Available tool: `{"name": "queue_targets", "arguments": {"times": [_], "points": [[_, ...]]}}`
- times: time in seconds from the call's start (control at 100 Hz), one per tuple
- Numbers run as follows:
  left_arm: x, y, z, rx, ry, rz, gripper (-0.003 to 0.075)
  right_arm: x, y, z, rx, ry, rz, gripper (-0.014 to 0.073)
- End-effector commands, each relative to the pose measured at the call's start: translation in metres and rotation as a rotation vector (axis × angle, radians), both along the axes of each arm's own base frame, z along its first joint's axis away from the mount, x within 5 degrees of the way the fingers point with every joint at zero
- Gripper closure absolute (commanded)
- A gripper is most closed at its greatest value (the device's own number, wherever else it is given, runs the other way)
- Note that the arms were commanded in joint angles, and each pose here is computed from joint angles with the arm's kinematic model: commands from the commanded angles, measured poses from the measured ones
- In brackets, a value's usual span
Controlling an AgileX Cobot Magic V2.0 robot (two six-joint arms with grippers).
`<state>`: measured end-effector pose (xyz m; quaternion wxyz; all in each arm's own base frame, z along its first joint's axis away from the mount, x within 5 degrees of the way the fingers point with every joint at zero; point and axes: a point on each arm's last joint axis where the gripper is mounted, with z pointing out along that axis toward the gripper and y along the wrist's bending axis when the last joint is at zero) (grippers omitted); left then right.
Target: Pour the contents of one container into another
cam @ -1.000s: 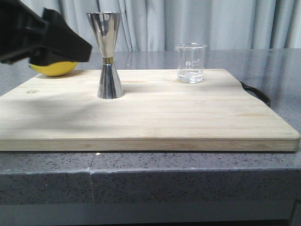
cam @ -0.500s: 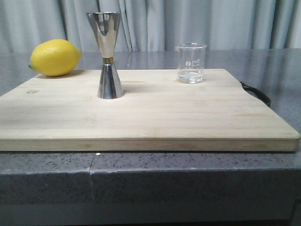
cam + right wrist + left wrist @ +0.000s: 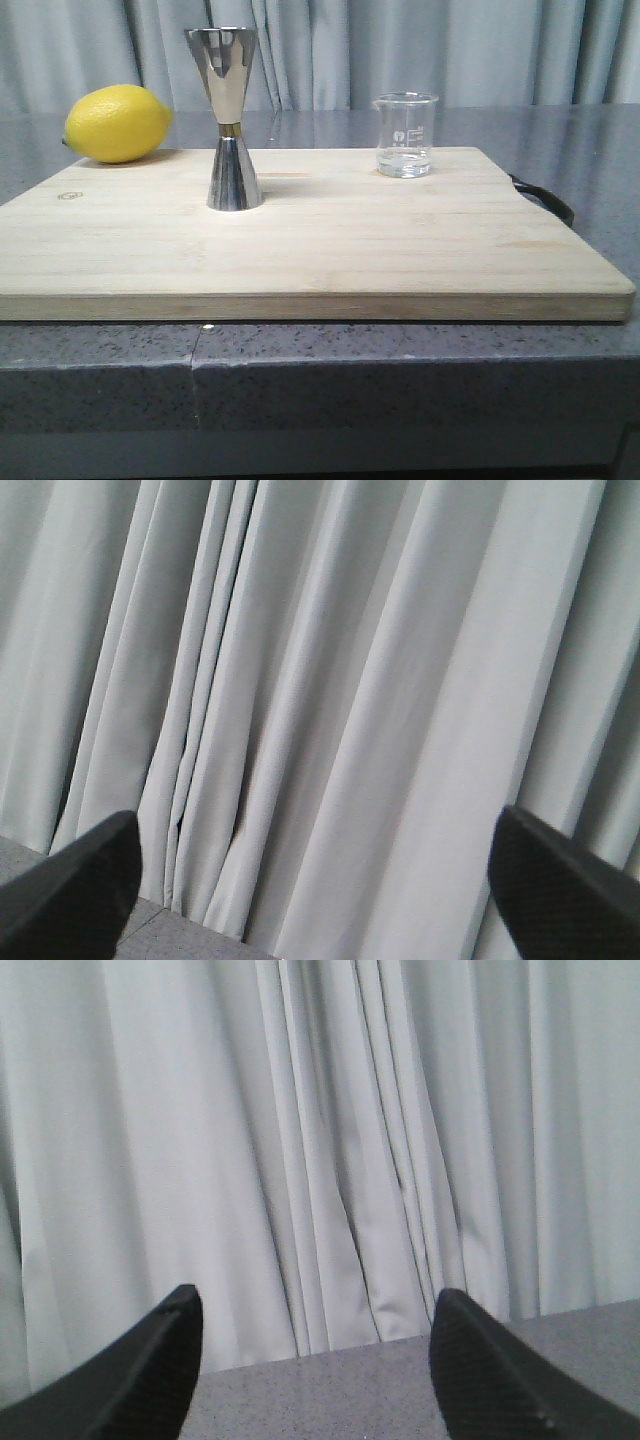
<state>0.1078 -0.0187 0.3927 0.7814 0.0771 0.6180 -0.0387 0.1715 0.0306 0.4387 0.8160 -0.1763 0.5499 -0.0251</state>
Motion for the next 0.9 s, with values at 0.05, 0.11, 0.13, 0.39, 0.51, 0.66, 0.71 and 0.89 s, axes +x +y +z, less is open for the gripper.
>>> {"name": "queue_targets", "arguments": {"times": [0.05, 0.11, 0.13, 0.39, 0.51, 0.66, 0.71, 0.89], "points": [[-0.023, 0.005, 0.017, -0.011, -0.087, 0.009, 0.0281, -0.033, -0.003, -0.006, 0.018, -0.042, -0.001, -0.0039], [-0.03, 0.007, 0.016, -0.006, -0.075, 0.023, 0.0281, -0.045, -0.004, -0.015, 0.025, -0.044, 0.002, -0.0039], [-0.033, 0.008, 0.016, -0.006, -0.073, 0.026, 0.0281, -0.047, -0.004, -0.019, 0.03, -0.04, 0.004, -0.0039], [-0.063, 0.016, 0.001, -0.015, -0.039, 0.066, 0.0281, -0.088, -0.009, -0.061, 0.044, -0.042, -0.006, -0.0039], [-0.069, 0.017, -0.017, -0.014, -0.038, 0.064, 0.0281, -0.099, -0.01, -0.084, 0.044, -0.031, -0.01, -0.0039], [-0.073, 0.017, -0.05, -0.01, -0.04, 0.054, 0.0281, -0.105, -0.011, -0.112, 0.041, 0.004, -0.016, -0.0039], [-0.072, 0.017, -0.063, -0.012, -0.024, 0.05, 0.0281, -0.105, -0.011, -0.121, 0.04, 0.018, -0.018, -0.0039], [-0.066, 0.015, -0.099, -0.059, 0.057, 0.028, 0.0281, -0.101, -0.011, -0.149, 0.033, 0.091, -0.018, -0.0039]]}}
